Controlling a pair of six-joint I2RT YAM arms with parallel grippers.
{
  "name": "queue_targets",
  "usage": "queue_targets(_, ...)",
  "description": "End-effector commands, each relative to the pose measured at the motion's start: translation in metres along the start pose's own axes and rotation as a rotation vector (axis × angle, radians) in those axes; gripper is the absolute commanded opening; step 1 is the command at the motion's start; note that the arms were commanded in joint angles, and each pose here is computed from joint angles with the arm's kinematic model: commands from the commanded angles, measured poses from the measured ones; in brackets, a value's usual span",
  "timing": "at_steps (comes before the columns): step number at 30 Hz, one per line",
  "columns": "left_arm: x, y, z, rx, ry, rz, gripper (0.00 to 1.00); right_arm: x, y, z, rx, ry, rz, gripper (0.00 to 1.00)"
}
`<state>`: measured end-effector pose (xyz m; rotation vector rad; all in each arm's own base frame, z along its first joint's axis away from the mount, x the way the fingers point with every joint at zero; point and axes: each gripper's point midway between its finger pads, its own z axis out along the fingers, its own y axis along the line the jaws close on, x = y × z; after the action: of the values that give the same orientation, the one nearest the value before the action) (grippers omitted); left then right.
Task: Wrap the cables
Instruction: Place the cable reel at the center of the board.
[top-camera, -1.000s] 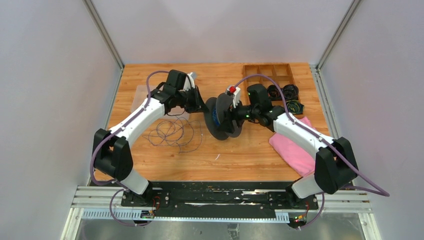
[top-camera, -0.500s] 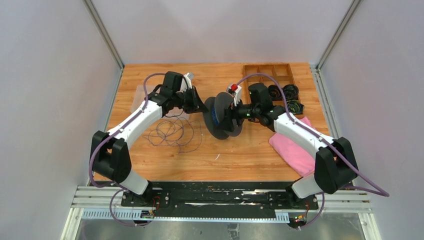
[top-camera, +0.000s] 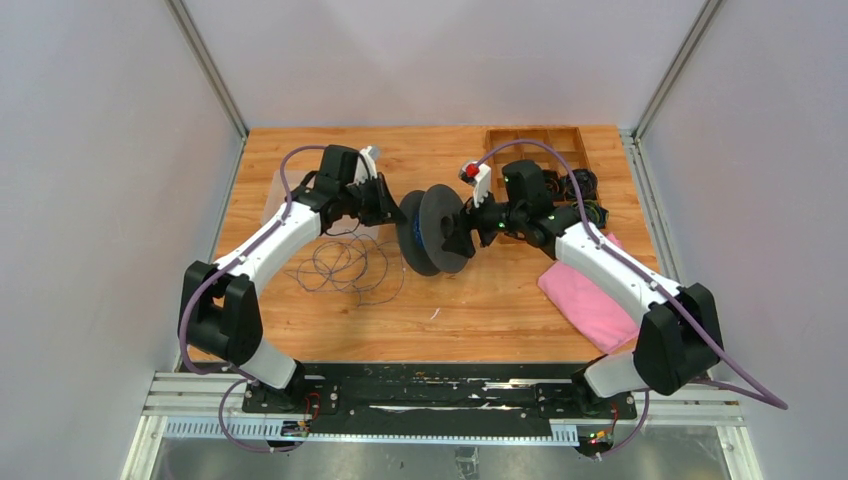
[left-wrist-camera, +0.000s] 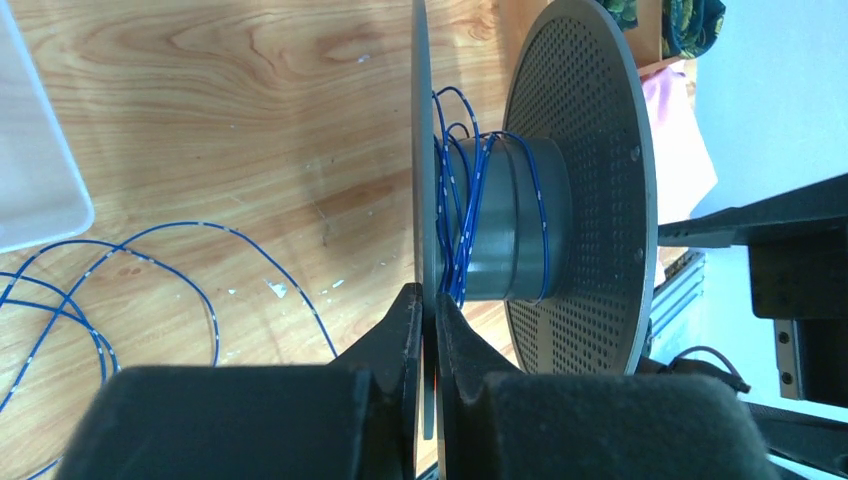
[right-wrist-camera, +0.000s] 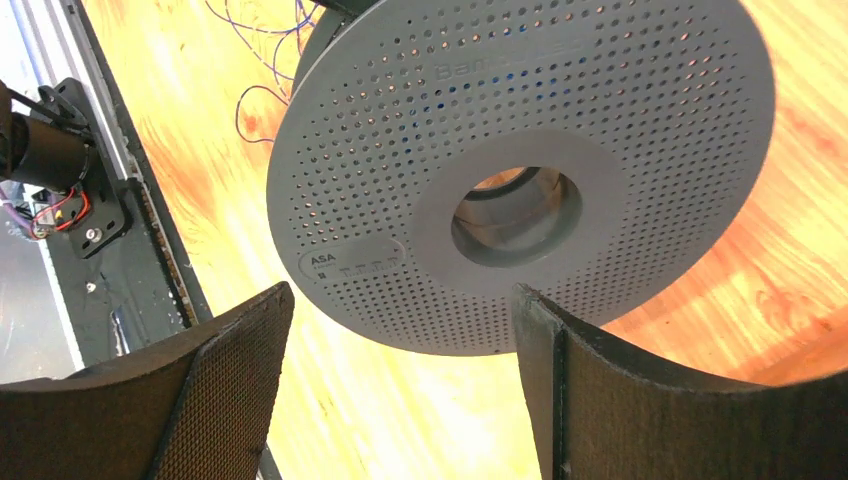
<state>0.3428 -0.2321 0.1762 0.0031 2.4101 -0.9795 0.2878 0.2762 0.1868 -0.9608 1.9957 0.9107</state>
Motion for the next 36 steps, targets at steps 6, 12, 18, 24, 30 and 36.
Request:
queue_targets(6,-0.025,-0.020,-0.021,0.009,-0.087,0.102,0.00,-0.022,-0.006,-0.025,0.084,-0.027,-0.071,0.79)
queue_targets(12,-0.027,-0.028,-0.033,-0.113,-0.114,0.214,0.00,-0.022,-0.013,-0.033,0.144,-0.024,-0.088,0.80)
queue_targets(18,-0.032,-0.036,-0.043,-0.152,-0.156,0.274,0.00,-0.015,-0.014,-0.031,0.143,-0.009,-0.082,0.80)
queue_targets(24,-0.035,-0.031,-0.045,-0.222,-0.192,0.359,0.01,-0.012,-0.016,-0.029,0.146,0.001,-0.080,0.80)
queue_targets(30,-0.036,-0.033,-0.046,-0.253,-0.213,0.410,0.00,-0.009,-0.016,-0.028,0.140,0.009,-0.078,0.80)
queue_targets(36,-0.029,-0.035,-0.036,-0.246,-0.196,0.426,0.00,-0.001,-0.018,-0.026,0.144,0.026,-0.072,0.80)
